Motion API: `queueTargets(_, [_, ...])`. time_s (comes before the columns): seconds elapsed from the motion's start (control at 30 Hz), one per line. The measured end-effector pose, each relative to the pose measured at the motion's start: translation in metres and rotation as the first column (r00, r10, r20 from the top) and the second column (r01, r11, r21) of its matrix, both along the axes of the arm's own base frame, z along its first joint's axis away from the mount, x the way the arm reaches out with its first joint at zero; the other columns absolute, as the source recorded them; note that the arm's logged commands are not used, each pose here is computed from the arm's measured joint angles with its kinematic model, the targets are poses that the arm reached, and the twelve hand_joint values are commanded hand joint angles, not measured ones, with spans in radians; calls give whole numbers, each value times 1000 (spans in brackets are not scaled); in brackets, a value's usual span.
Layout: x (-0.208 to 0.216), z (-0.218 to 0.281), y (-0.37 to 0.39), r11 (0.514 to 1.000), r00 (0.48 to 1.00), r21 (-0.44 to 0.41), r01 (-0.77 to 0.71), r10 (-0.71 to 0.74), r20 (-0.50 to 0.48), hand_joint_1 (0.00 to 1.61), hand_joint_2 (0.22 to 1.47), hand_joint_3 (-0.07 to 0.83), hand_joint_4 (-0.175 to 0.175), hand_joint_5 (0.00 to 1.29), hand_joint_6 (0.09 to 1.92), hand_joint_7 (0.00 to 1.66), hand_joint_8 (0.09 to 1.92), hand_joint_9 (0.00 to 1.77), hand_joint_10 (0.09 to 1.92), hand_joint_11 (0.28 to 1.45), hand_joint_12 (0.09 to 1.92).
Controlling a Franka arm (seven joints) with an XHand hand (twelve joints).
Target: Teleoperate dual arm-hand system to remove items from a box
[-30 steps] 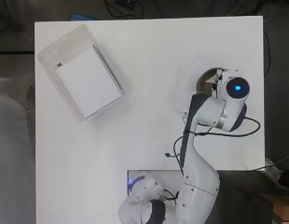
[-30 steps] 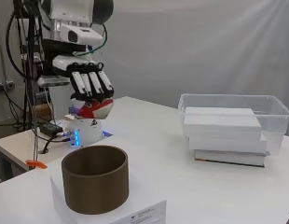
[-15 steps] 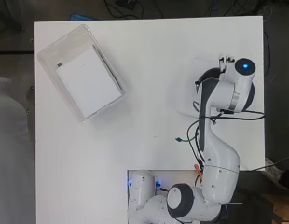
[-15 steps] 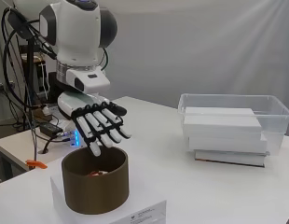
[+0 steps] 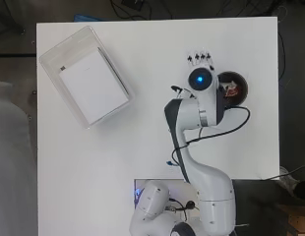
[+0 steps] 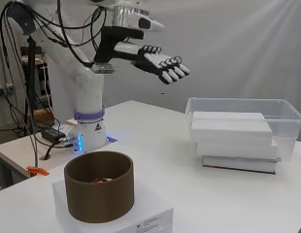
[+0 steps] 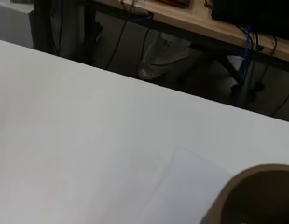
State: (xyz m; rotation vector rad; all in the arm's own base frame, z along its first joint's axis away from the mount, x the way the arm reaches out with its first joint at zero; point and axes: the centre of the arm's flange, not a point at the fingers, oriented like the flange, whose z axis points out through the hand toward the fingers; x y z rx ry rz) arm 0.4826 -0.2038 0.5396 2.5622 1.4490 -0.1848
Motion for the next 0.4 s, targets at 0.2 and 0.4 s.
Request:
queueTargets(0.2, [-46,63,96,995,992,-25,-96,98,85,0,830,8,0,144,87,259,87,383,87,469,87])
queueTargets(0.4, [-102,114,158,998,995,42,-38,34,94,0,841,8,-23,129,87,298,87,399,87,474,87])
